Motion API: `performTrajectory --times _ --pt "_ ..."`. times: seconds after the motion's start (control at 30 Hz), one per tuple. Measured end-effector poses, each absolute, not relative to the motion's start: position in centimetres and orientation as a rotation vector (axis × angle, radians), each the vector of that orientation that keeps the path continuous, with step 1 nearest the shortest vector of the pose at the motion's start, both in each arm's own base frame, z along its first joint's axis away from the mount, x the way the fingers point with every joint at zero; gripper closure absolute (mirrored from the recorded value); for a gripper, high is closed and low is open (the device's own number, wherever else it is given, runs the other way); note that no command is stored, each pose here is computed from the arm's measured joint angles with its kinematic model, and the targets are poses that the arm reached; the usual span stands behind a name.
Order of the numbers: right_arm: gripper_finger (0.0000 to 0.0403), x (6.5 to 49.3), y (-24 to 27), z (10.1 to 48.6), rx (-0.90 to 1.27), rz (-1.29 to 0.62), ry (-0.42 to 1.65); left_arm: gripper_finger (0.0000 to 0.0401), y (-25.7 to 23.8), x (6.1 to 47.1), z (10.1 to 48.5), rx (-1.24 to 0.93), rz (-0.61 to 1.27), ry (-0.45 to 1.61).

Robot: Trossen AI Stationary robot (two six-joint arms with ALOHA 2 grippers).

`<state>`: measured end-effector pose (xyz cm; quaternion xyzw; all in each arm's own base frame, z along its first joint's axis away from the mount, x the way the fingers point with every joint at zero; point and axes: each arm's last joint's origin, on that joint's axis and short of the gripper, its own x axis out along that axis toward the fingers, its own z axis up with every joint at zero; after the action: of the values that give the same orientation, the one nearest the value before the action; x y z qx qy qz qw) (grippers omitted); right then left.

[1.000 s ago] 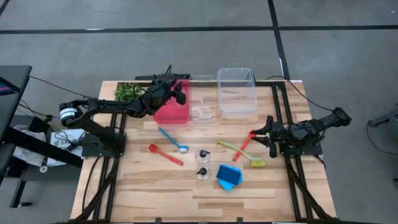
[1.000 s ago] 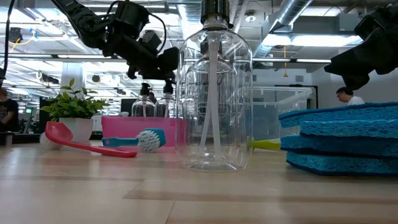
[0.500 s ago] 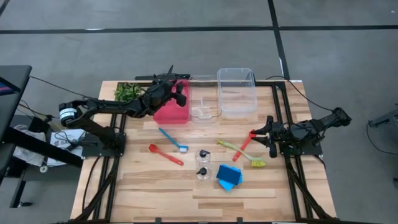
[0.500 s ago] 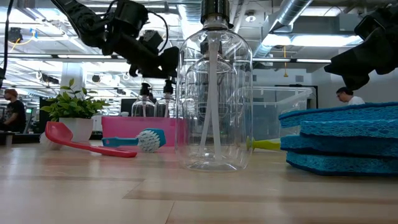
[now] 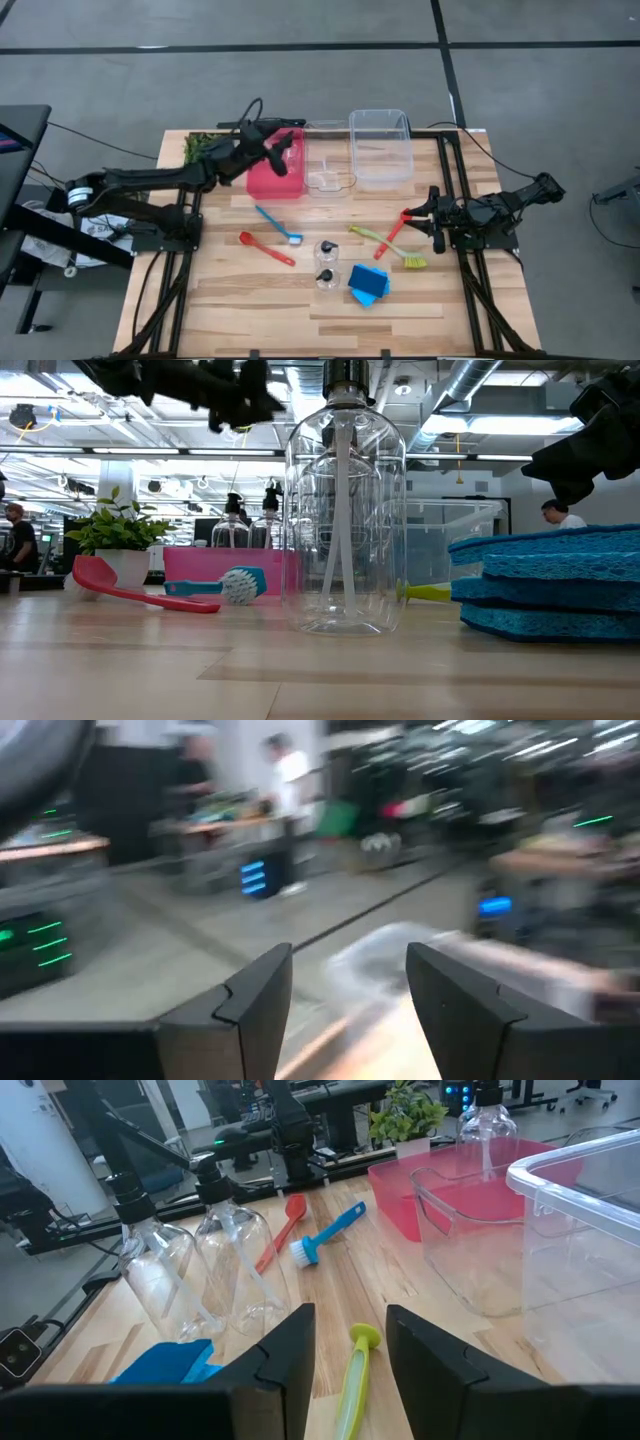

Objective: Pick & Place Kitchen Sink Supplies
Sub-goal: Put the spray bottle into the pink bin

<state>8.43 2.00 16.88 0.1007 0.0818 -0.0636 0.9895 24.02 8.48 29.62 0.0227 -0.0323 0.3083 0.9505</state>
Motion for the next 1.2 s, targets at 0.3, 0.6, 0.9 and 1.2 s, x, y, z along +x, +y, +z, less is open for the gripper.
performTrajectory --times 0.3,0.6,0.9,1.2 --pt "0.0284 8.4 2.0 16.9 0.202 -0.128 0.164 0.0202 6.3 23.0 31.0 -0.077 0.117 -0.109" --pt "0.0284 8.4 2.0 16.9 0.202 -0.128 0.164 0.0202 4.7 23.1 30.9 -0.190 -0.264 -0.055" --pt "0.0284 8.4 2.0 16.9 0.202 -0.127 0.164 0.0202 2.0 23.5 30.4 -0.122 -0.384 -0.012" --pt "0.0284 8.4 2.0 16.9 0.202 -0.127 0.164 0.0202 0.3 23.7 29.0 -0.031 -0.287 0.110"
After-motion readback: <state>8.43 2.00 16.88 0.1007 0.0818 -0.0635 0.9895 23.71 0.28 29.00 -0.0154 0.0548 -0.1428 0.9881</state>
